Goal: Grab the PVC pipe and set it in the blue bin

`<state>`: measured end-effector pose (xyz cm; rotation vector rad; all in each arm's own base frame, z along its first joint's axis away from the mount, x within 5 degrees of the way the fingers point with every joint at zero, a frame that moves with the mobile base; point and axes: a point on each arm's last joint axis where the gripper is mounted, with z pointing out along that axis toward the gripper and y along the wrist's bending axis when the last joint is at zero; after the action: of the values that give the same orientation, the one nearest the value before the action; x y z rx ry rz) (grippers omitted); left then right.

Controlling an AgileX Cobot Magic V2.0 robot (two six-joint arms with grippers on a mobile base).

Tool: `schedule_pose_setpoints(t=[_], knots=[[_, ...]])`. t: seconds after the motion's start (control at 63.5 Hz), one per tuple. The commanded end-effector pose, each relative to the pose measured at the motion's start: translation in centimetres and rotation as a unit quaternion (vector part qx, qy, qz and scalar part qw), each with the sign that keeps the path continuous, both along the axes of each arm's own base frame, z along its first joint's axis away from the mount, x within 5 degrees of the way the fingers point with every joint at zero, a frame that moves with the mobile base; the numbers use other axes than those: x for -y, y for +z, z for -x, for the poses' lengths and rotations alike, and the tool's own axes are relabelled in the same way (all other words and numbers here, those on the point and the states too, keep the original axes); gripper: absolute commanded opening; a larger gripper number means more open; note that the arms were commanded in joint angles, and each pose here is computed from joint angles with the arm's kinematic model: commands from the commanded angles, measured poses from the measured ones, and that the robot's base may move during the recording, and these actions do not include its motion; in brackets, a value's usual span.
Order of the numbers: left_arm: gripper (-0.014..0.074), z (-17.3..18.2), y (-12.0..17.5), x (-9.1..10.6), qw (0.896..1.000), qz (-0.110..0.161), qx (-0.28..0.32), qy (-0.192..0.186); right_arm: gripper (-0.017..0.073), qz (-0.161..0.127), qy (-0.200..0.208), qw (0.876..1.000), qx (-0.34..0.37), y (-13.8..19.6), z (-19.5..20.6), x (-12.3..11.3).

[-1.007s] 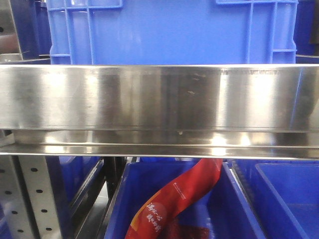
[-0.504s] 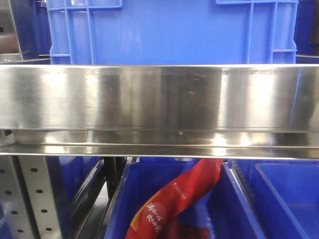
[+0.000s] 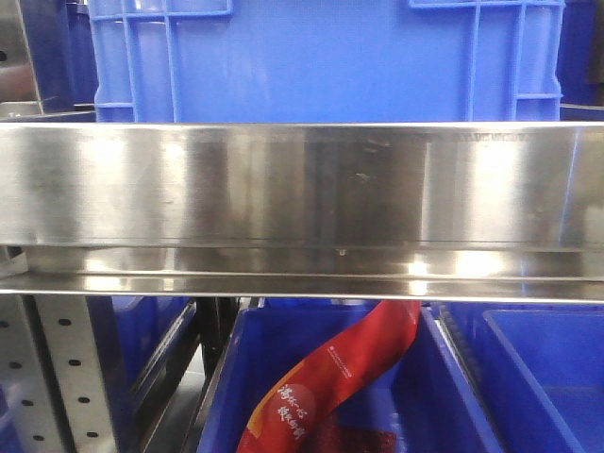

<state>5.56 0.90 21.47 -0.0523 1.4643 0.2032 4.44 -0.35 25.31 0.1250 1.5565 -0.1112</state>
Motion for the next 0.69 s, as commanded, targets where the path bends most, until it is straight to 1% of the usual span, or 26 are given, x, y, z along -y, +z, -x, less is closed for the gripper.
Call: schedule_pose_setpoints(t=[0.0,0.079,0.252,0.362,0.456,0.567,0.677], knots=[[-0.0111,0.1,0.2,0.0,1.0,0.0,0.008,0.001,-0.0163,-0.031,-0.015,0.999,-0.003,-0.8,-0.1,0.2],[-0.0111,0.1,0.2,0.0,1.0,0.0,0.008,0.001,-0.0163,-0.026,-0.03,0.999,-0.008,-1.2,-0.2,0.4],[-0.0111,0.1,0.2,0.0,1.0,0.0,0.008,0.001,-0.0163,0.013,-0.067,0.998,-0.006,-1.2,-0.2,0.8],[-0.0111,0.1,0.2,0.0,1.0,0.0,0.008,0.001,-0.0163,0.015,-0.075,0.997,-0.004,-1.7,-0.3,1.0],[-0.0111,0.1,0.2,0.0,1.0,0.0,0.008,0.001,-0.0163,0.011,-0.079,0.997,0.004,-2.7,-0.6,1.2],[-0.0111,0.1,0.2,0.0,1.0,0.0,0.008,0.001,-0.0163,0.023,-0.085,0.996,0.014,-3.6,-0.8,1.3],[-0.0111,0.1,0.2,0.0,1.0,0.0,0.008,0.001,-0.0163,0.026,-0.086,0.996,0.007,-4.1,-0.9,1.4]])
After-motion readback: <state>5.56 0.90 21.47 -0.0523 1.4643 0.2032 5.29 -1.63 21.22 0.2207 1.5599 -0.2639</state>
